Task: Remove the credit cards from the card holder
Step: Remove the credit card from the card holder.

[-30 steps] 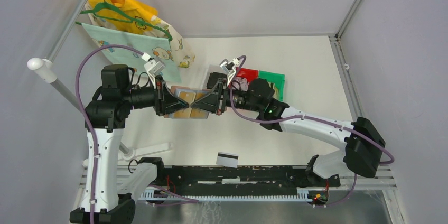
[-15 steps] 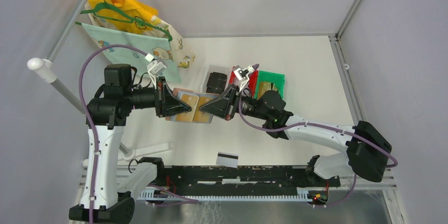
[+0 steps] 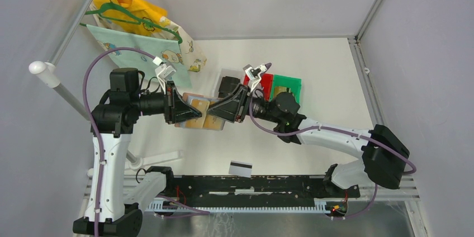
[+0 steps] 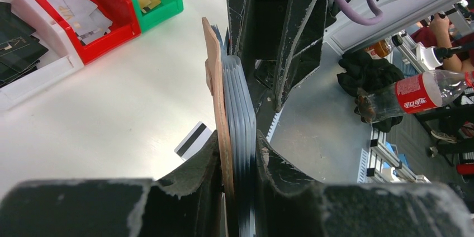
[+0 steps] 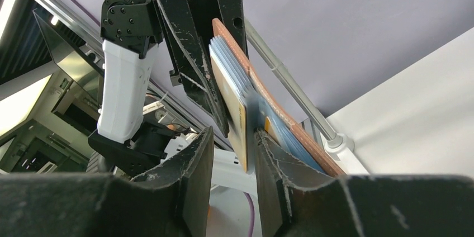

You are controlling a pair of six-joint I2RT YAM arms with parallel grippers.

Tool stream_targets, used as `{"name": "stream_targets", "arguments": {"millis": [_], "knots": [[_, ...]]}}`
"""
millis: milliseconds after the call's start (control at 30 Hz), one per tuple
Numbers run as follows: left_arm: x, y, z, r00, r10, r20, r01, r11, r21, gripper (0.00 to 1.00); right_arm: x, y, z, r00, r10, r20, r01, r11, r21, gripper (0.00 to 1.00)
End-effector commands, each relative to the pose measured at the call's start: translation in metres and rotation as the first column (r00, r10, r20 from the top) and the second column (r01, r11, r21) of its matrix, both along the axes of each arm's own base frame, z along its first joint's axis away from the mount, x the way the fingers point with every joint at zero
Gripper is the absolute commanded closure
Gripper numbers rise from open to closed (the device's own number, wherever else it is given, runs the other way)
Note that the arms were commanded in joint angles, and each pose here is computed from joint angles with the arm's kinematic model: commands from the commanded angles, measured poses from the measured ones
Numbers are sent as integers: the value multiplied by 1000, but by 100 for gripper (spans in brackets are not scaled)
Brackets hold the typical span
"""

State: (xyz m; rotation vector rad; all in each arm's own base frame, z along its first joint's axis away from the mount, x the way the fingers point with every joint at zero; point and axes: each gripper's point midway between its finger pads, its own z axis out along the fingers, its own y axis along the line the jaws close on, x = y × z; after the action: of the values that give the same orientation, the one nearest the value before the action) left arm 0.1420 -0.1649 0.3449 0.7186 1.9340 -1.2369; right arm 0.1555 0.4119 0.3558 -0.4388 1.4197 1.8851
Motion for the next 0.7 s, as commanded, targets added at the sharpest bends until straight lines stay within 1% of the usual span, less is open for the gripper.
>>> {"name": "stream_targets", "arguments": {"millis": [0,133,233,300,400,533,667], "knots": [[-9,-4,18,998,-32,55,34,999,-36,76,7,5,18,1000,-22,18,21,1000,22,62],[-8,-4,17,998,-33,53,35,999,-37,76,10,9,19,999,-40,14,39,999,17,63],[-9,-5,19,998,-39,53,41,998,-44,75,16,17,15,997,-80,22,81,996,-39,65],[-9,-5,20,998,-42,52,44,998,-50,74,19,21,11,994,-110,22,112,991,-72,71],[-13,-6,23,997,-58,54,61,996,-63,72,22,21,8,990,-140,5,140,987,-79,83],[-19,-8,28,994,-89,58,93,992,-88,67,19,16,9,991,-136,-16,135,990,-38,100],[-27,-11,33,990,-133,49,138,983,-123,63,6,7,16,996,-87,-11,88,995,51,100]]}}
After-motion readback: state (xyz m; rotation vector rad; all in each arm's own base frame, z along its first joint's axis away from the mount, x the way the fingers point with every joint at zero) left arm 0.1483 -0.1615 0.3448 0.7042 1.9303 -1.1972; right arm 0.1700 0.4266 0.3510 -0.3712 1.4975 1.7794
